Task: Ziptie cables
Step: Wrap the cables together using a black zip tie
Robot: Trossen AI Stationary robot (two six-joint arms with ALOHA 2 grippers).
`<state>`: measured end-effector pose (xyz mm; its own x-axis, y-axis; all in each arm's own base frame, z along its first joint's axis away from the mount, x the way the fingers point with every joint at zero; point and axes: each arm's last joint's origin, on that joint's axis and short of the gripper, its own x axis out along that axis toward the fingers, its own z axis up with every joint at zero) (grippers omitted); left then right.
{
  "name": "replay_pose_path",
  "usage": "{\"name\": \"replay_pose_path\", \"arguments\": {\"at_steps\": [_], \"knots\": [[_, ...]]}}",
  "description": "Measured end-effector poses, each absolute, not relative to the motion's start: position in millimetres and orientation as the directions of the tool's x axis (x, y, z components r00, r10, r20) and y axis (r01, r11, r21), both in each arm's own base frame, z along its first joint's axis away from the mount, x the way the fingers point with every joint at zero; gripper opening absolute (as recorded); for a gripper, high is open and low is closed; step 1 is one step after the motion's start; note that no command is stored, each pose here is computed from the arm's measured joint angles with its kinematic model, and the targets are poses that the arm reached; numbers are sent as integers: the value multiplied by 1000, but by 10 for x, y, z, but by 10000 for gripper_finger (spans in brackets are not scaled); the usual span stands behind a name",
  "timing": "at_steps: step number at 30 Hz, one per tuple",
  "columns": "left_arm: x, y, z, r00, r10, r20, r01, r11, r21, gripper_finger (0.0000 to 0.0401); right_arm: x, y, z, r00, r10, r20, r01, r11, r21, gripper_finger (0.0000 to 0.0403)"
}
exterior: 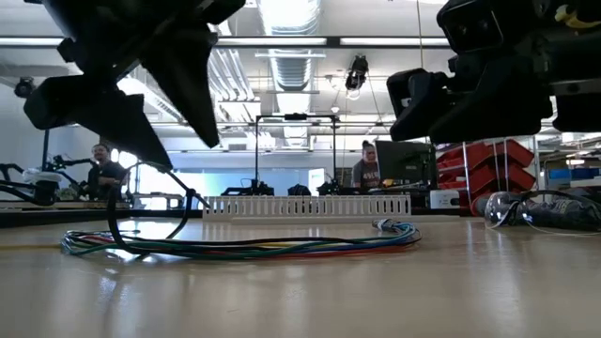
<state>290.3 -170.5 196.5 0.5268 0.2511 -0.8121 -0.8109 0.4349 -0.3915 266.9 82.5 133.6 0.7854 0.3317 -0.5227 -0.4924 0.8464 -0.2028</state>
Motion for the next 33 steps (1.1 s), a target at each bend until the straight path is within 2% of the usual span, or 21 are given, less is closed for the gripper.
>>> {"name": "replay_pose_path", "arguments": {"at_steps": [8,18,26,33], "knots": [[3057,-1805,2061,672,156,-724,-719,375,-586,257,2668,824,1334,784,331,-525,-488,851,-193,162],[3262,-1938,2298,864,34,-503,-496,231,-837,243,2659,822,1319,775,328,-540,-485,857,-175,158],[3356,-1998,2507,951,-22,-308,-304,107,-947,226,2651,820,1307,767,326,-552,-484,859,-165,147],[3382,-2015,2612,977,-38,-211,-209,45,-977,217,2651,819,1306,766,326,-553,-484,859,-164,138]]}}
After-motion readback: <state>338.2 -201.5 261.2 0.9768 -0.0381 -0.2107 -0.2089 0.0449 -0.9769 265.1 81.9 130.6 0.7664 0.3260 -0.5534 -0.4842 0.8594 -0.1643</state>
